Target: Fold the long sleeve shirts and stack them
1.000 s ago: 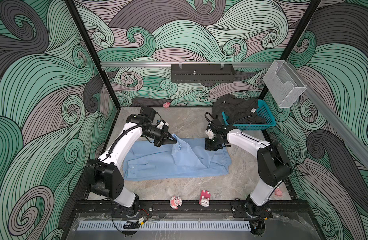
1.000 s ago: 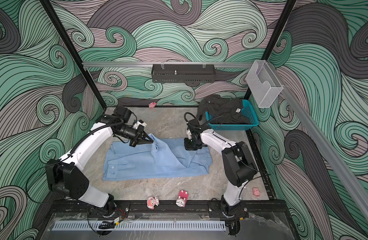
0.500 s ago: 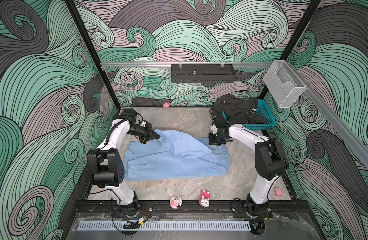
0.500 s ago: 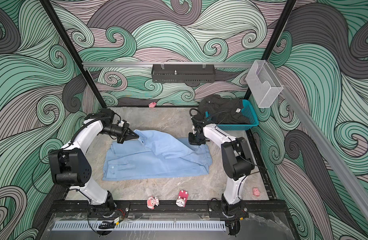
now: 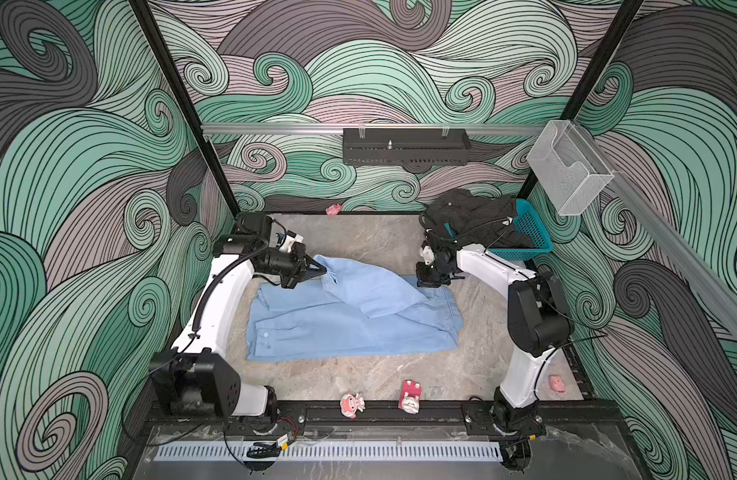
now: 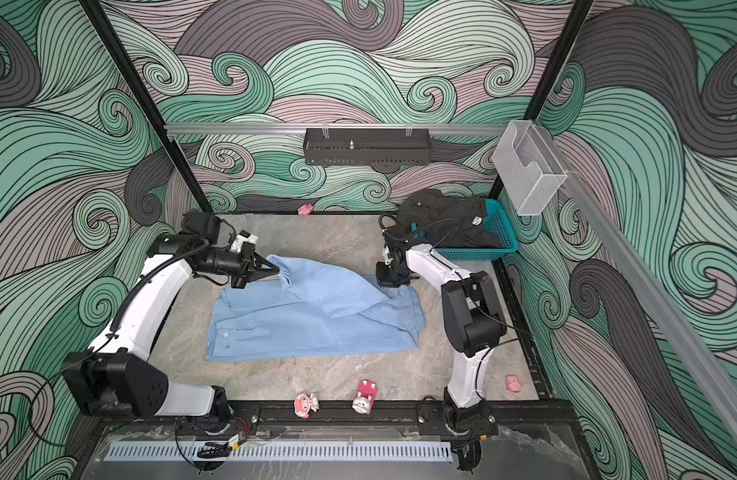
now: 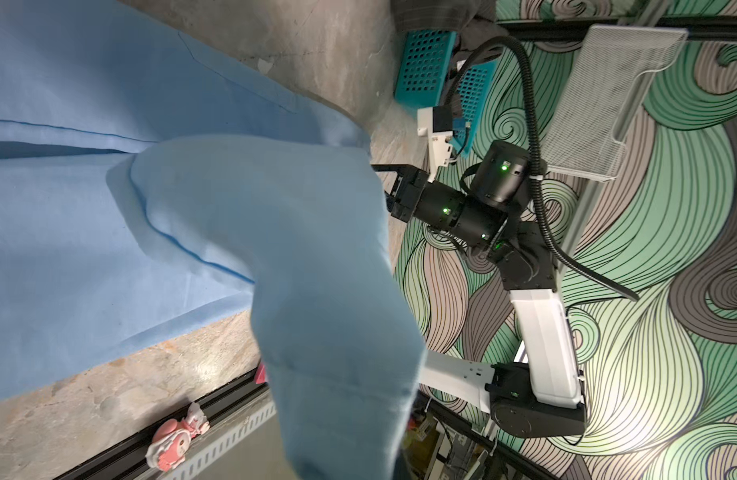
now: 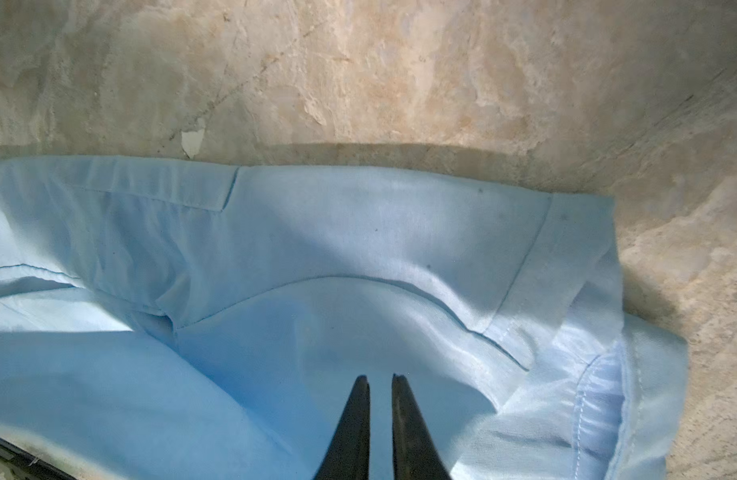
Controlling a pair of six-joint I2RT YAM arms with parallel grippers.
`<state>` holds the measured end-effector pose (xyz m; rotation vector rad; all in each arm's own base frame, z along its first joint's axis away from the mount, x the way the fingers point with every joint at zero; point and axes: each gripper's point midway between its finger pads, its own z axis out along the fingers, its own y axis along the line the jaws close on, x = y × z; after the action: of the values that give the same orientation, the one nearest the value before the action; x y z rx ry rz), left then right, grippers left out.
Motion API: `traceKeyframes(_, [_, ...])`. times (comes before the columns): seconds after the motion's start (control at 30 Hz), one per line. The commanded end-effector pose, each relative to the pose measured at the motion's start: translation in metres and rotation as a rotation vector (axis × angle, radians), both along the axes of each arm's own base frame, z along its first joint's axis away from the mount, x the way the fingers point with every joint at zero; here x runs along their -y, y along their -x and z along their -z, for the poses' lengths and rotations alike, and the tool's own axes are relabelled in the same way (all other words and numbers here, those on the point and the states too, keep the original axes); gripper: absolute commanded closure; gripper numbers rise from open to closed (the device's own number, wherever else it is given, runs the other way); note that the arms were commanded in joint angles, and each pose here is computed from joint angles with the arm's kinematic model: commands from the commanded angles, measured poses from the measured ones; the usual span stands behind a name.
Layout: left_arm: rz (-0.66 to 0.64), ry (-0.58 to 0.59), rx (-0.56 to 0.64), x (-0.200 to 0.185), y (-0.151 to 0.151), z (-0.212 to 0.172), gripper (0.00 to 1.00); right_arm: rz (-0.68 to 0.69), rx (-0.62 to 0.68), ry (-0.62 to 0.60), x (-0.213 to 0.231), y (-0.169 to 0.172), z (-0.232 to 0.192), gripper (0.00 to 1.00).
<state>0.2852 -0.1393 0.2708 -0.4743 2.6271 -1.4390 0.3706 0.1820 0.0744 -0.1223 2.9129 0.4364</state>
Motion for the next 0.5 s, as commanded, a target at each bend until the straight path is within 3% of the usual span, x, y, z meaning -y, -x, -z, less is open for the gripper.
traceKeyframes(0.0, [-0.104,-0.004,-0.081,-0.015,-0.014,0.021,1.00,0.003,0.014,0.030,0.003,-0.006,-0.005,0.86])
traceKeyframes(0.2, [-0.172,-0.084,-0.273,-0.055,-0.031,0.073,1.00,0.012,-0.037,0.079,0.010,-0.013,0.017,0.86])
traceKeyframes(0.47, [-0.273,-0.170,-0.358,-0.096,-0.046,0.112,1.00,0.043,-0.098,0.170,0.032,-0.006,0.042,0.98])
